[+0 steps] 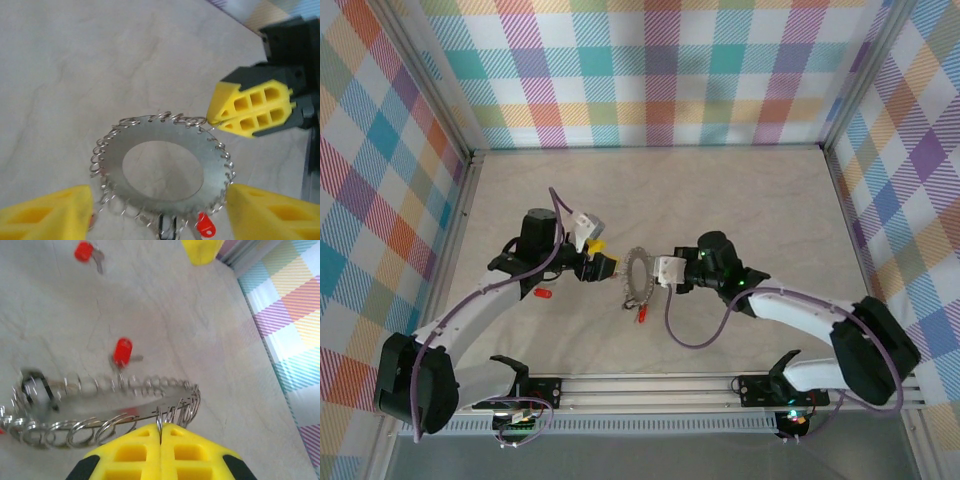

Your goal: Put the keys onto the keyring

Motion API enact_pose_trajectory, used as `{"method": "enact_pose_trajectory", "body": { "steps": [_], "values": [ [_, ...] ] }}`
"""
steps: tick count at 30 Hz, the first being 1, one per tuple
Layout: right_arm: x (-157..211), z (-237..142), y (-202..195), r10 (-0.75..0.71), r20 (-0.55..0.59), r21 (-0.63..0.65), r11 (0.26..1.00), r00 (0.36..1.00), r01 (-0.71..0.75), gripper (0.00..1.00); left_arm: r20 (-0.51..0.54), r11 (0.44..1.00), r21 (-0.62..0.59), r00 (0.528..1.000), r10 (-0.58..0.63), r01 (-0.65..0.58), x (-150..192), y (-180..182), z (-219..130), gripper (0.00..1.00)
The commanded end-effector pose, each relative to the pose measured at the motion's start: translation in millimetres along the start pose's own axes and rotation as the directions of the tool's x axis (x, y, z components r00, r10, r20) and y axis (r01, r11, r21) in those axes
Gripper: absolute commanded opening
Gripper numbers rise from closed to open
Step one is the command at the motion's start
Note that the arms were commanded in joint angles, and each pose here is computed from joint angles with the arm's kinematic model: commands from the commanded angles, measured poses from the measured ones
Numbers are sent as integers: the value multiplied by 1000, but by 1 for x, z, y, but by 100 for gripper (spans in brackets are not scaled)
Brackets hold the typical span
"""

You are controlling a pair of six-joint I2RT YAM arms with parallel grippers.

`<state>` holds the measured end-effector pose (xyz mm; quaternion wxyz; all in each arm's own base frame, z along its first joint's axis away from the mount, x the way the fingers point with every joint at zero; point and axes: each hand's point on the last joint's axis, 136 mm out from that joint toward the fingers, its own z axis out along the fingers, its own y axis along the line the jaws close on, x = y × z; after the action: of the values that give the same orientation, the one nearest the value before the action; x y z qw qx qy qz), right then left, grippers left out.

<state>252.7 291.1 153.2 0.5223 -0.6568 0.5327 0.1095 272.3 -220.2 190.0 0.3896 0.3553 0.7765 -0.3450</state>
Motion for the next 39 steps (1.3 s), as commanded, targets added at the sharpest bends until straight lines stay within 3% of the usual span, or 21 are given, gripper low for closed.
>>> {"method": "enact_pose_trajectory", "body": {
  "steps": [1, 10, 19, 22, 39],
  "values": [
    [-20, -17, 13, 117, 92, -101, 989, 989, -108, 0, 56, 975, 146, 986, 159, -166, -8, -34, -3, 55],
    [-32, -33, 25, 216, 147, -178, 966, 965, -189, 0, 107, 906, 244, 938, 330, -346, -3, -78, 13, 53],
    [-38, -34, 27, 270, 176, -229, 946, 947, -227, 0, 126, 895, 187, 913, 387, -405, 6, -87, 36, 47],
    [-41, -37, 25, 295, 194, -239, 939, 935, -247, 0, 128, 878, 192, 899, 420, -437, 9, -91, 37, 34],
    [-51, -47, 25, 357, 209, -279, 914, 910, -294, 0, 119, 857, 169, 873, 473, -488, 13, -105, 38, 33]
  ]
}}
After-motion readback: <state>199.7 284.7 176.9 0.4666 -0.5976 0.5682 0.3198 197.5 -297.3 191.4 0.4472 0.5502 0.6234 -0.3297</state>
